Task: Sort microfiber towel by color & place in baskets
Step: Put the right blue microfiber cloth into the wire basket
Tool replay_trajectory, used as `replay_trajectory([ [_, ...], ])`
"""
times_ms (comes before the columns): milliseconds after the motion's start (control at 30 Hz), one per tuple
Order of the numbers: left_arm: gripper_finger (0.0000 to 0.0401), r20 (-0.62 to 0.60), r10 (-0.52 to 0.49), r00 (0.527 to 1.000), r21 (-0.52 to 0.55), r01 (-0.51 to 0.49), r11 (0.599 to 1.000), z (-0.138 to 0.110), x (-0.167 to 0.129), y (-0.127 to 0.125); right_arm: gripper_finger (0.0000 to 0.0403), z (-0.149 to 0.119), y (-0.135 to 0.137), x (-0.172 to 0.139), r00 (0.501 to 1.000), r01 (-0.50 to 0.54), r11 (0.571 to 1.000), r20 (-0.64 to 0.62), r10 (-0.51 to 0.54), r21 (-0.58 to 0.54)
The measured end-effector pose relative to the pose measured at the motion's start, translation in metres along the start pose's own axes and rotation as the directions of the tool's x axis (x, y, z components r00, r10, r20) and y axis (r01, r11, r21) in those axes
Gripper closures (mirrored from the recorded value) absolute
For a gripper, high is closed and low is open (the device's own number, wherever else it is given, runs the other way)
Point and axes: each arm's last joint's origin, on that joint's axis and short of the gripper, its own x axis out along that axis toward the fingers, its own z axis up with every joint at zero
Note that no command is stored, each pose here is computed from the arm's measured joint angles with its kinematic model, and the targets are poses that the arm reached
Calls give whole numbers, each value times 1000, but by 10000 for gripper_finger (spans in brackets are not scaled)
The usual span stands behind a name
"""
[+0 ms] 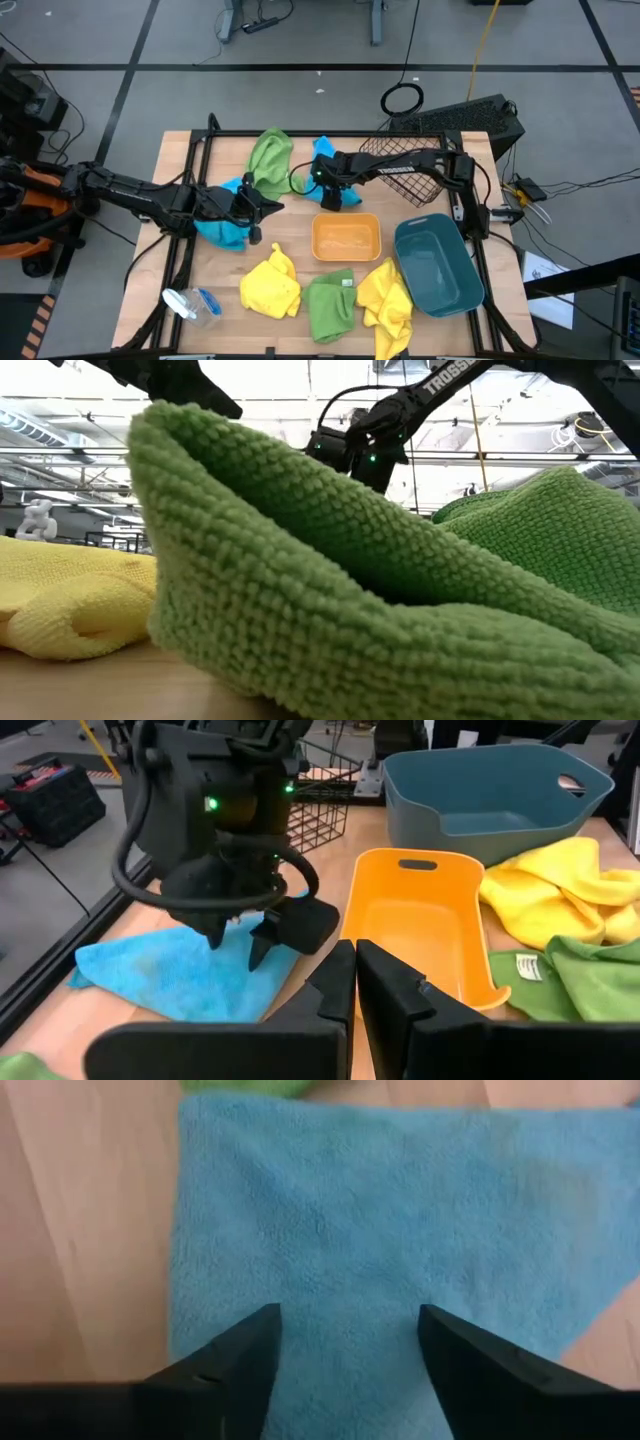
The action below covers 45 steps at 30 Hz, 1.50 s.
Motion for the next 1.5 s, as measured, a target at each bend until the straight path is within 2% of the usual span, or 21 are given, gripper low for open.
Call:
replay_trajectory([
  [133, 379, 0, 0, 1000, 0, 0, 1000, 0, 0, 0, 230, -4, 1, 13, 999, -3, 1000, -37, 1, -30],
  [367, 379, -3, 0, 1000, 2, 0, 1000, 0, 0, 0, 378, -5, 2, 19, 999, -4, 998, -44, 1, -70],
  [400, 379, -3, 0, 1000, 3, 0, 1000, 0, 0, 0, 389, -4, 1, 16, 999, -3, 997, -40, 0, -77],
  [533, 379, -7, 1, 1000, 7, -1, 1000, -1, 0, 0, 385, -1, 0, -4, 998, 61, 994, -9, -62, -96],
  [700, 379, -7, 1, 1000, 7, -1, 1000, -1, 0, 0, 398, 5, 11, -47, 992, 114, 983, 68, -105, -141],
  [800, 379, -6, 1, 1000, 8, -1, 1000, -1, 0, 0, 399, 7, 23, -78, 982, 158, 971, 132, -135, -180],
  [967, 379, -25, 3, 1000, 16, -2, 1000, -3, 6, -2, 400, -1, 50, -143, 950, 251, 926, 254, -180, -283],
  [1100, 379, -23, 9, 1000, 68, -7, 998, -5, 17, -5, 400, -14, 70, -198, 910, 298, 902, 378, -170, -311],
  [1267, 379, 87, 11, 996, 103, -20, 994, 3, 32, -10, 400, -37, 94, -255, 847, 334, 883, 516, -127, -330],
  [1400, 379, 183, 5, 983, 136, -31, 990, 9, 41, -14, 400, -55, 113, -283, 810, 347, 863, 580, -80, -366],
  [1500, 379, 197, -38, 980, 220, -6, 975, 8, 49, -18, 401, -64, 126, -293, 792, 370, 848, 606, -74, -379],
])
